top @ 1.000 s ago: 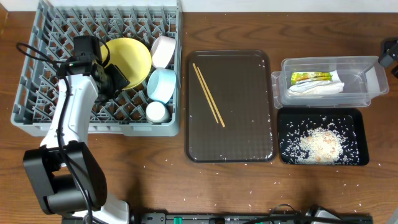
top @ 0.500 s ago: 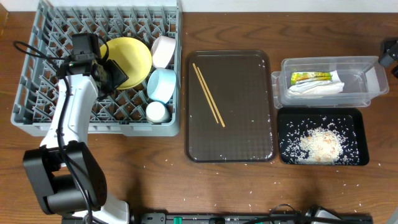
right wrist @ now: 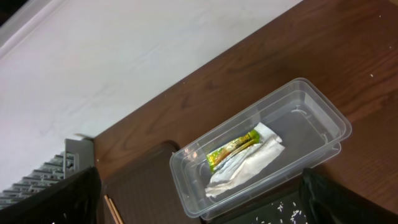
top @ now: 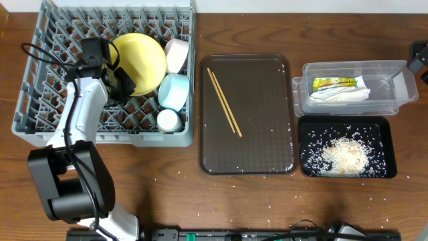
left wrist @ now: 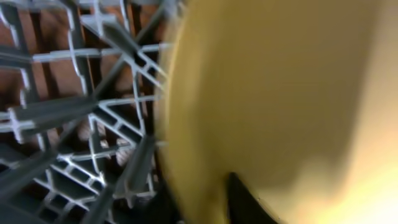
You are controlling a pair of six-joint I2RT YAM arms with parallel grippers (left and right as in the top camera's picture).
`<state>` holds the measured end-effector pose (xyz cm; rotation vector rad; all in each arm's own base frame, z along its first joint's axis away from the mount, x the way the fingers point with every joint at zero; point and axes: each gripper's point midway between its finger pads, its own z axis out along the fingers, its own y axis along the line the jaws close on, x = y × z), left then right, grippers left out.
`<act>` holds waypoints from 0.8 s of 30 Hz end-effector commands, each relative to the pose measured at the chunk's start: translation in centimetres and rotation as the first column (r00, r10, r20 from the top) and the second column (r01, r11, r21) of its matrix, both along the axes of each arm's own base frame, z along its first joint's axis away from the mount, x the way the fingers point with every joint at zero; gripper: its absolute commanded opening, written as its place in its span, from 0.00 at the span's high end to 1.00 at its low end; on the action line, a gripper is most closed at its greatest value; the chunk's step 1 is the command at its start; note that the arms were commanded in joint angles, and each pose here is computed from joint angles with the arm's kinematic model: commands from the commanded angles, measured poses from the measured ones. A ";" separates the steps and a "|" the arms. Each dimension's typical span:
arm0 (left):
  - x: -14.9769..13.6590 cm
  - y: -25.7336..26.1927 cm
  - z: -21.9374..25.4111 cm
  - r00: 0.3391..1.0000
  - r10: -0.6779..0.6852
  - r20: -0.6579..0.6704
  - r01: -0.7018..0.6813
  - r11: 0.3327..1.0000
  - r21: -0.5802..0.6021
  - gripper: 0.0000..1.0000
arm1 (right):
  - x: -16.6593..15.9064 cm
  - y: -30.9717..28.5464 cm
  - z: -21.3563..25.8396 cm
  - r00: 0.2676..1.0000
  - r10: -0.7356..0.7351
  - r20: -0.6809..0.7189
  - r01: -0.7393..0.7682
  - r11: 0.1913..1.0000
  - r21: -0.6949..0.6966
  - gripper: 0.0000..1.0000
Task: Sort waste into correct bins and load items into the dishwasher
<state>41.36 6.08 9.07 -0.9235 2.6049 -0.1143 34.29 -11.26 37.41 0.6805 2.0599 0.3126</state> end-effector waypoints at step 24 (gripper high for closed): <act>-0.6 4.0 7.0 0.989 0.025 0.144 -0.062 0.964 0.259 0.93 | -0.1 -0.4 0.5 1.000 -0.015 0.010 0.015 1.000 0.004 0.01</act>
